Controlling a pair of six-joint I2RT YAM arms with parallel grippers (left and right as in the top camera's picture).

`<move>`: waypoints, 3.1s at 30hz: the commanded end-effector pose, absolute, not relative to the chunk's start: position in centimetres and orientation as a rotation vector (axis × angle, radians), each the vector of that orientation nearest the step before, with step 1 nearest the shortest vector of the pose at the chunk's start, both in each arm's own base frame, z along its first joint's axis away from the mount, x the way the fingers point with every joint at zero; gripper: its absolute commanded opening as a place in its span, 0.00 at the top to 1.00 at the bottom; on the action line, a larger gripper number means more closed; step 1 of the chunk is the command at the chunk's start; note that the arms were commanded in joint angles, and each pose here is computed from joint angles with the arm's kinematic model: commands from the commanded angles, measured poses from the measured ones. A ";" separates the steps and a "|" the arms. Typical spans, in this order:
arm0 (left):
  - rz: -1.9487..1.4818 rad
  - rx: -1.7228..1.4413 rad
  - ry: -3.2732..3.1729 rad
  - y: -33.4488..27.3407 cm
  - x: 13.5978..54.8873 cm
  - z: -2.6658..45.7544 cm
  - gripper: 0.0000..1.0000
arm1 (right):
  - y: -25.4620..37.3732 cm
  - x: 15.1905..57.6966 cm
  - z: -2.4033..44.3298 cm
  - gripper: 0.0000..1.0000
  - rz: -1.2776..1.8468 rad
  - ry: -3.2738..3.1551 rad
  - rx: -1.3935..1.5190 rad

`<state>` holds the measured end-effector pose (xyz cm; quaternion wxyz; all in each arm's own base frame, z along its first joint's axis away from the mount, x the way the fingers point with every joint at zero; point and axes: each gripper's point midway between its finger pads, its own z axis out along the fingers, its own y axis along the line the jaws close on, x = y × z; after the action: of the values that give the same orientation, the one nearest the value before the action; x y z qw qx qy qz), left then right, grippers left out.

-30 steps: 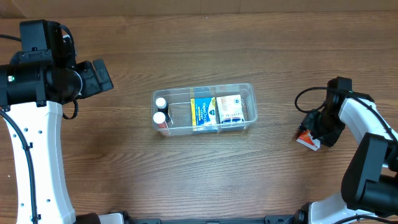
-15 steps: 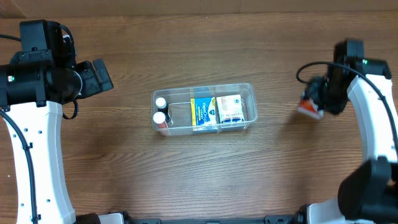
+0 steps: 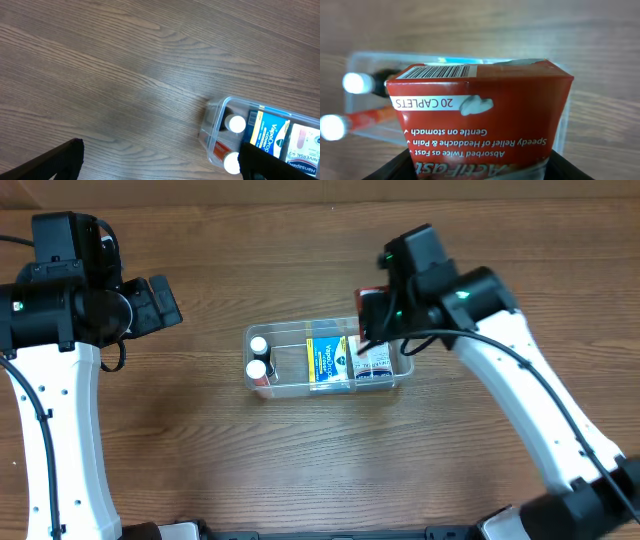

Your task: Pack container

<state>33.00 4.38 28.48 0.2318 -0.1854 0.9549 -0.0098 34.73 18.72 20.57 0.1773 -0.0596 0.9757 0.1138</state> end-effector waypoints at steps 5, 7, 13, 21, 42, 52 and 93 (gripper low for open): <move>-0.030 -0.493 2.636 4.4 33.1 28.1 0.00 | 18.8 35.1 12.7 0.38 0.208 2.978 -0.168; -0.029 -0.493 2.636 4.4 33.1 28.1 0.00 | 18.8 35.0 11.2 0.37 0.184 3.020 -0.167; -0.029 -0.493 2.636 4.4 33.1 28.1 0.00 | 18.8 35.0 9.3 0.37 0.157 3.065 -0.167; -0.029 -0.494 2.636 4.4 33.1 28.1 0.00 | 18.7 35.1 9.3 0.11 0.151 3.063 -0.168; -0.157 -0.086 2.684 -1.8 39.7 24.1 0.00 | 7.8 45.9 24.6 0.00 0.127 2.453 0.156; -0.135 -0.026 2.734 -1.3 38.0 24.0 0.00 | 5.8 42.3 27.9 0.00 0.123 2.436 0.243; -0.113 0.093 2.323 -2.0 17.3 24.2 0.00 | 2.2 21.2 21.7 0.00 0.138 2.185 0.280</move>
<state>17.36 -1.73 24.53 0.3988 0.0252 0.9157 -0.0417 21.53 2.77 21.55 0.4424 0.1069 0.8882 0.0631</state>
